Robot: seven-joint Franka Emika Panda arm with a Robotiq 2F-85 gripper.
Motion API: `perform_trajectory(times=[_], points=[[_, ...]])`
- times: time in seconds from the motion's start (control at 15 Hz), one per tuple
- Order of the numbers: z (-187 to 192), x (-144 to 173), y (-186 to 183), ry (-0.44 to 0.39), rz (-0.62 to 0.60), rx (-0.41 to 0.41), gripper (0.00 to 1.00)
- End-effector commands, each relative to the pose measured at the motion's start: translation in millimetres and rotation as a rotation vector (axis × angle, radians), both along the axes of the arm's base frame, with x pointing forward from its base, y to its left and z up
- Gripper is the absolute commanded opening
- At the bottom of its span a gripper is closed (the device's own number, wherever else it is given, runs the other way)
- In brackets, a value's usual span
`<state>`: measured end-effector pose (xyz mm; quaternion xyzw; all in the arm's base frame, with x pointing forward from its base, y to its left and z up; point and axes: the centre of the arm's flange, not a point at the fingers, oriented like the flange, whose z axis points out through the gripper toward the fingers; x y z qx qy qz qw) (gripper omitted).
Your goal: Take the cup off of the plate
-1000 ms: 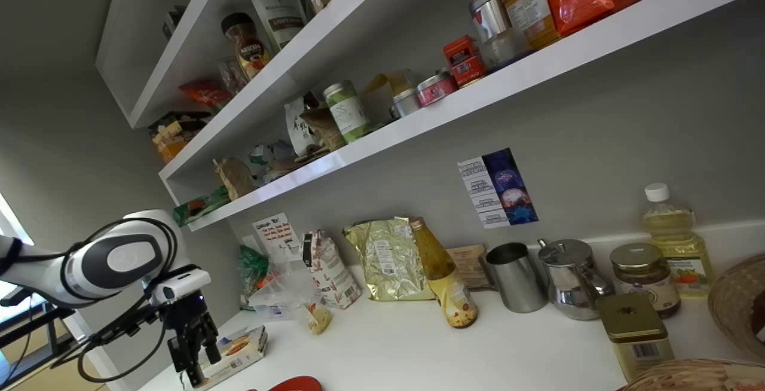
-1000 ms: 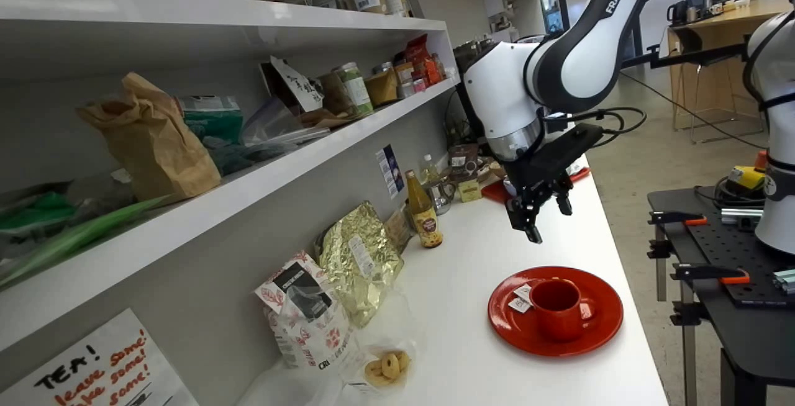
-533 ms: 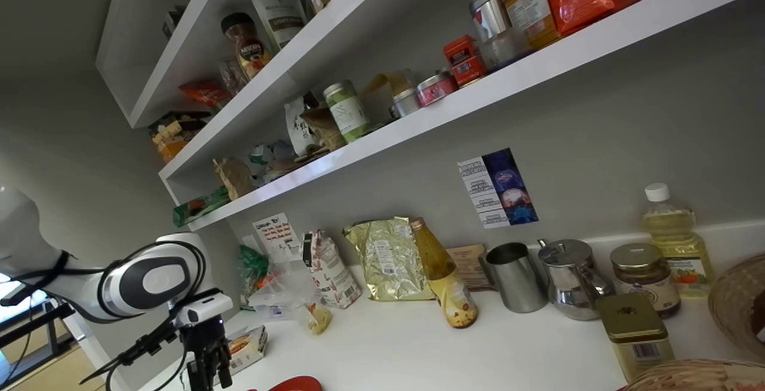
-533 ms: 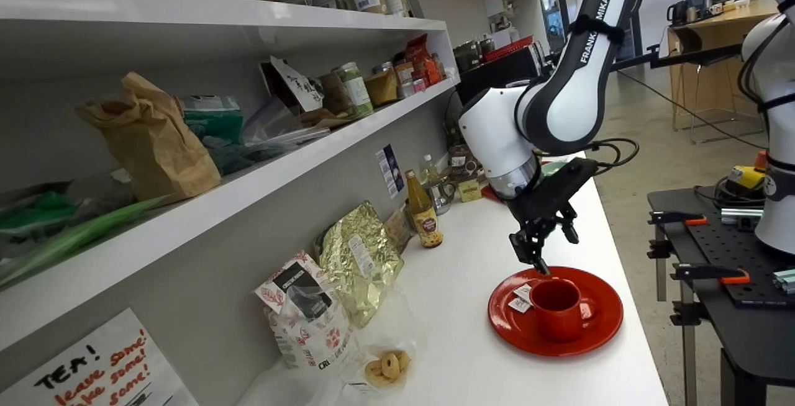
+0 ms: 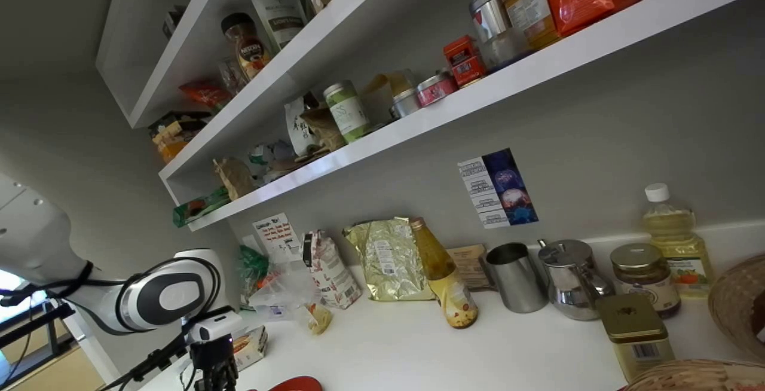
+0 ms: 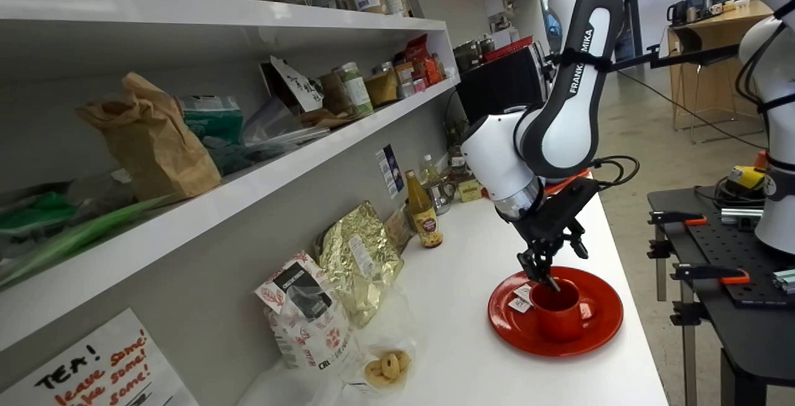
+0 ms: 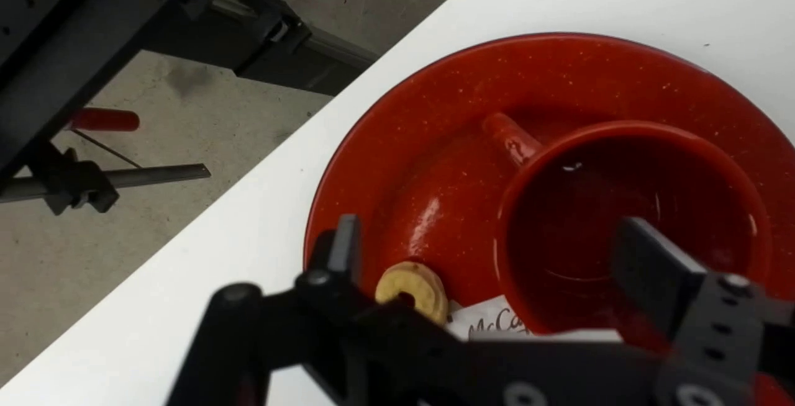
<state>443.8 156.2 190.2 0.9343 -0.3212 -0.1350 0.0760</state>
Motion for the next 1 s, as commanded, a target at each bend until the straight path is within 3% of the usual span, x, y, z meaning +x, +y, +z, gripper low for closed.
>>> perform_trajectory(times=[0.0,0.2,0.27,0.33,0.47,0.93], points=[[-15,2,5,0.013,-0.026,0.01,1.0],[-24,-3,6,0.031,-0.029,0.006,1.0],[-25,-5,5,0.034,-0.027,0.001,0.75],[-27,-6,5,0.037,-0.021,-0.002,0.74],[-29,-10,5,0.041,-0.02,-0.006,0.6],[-27,-21,10,0.043,-0.01,-0.015,0.06]])
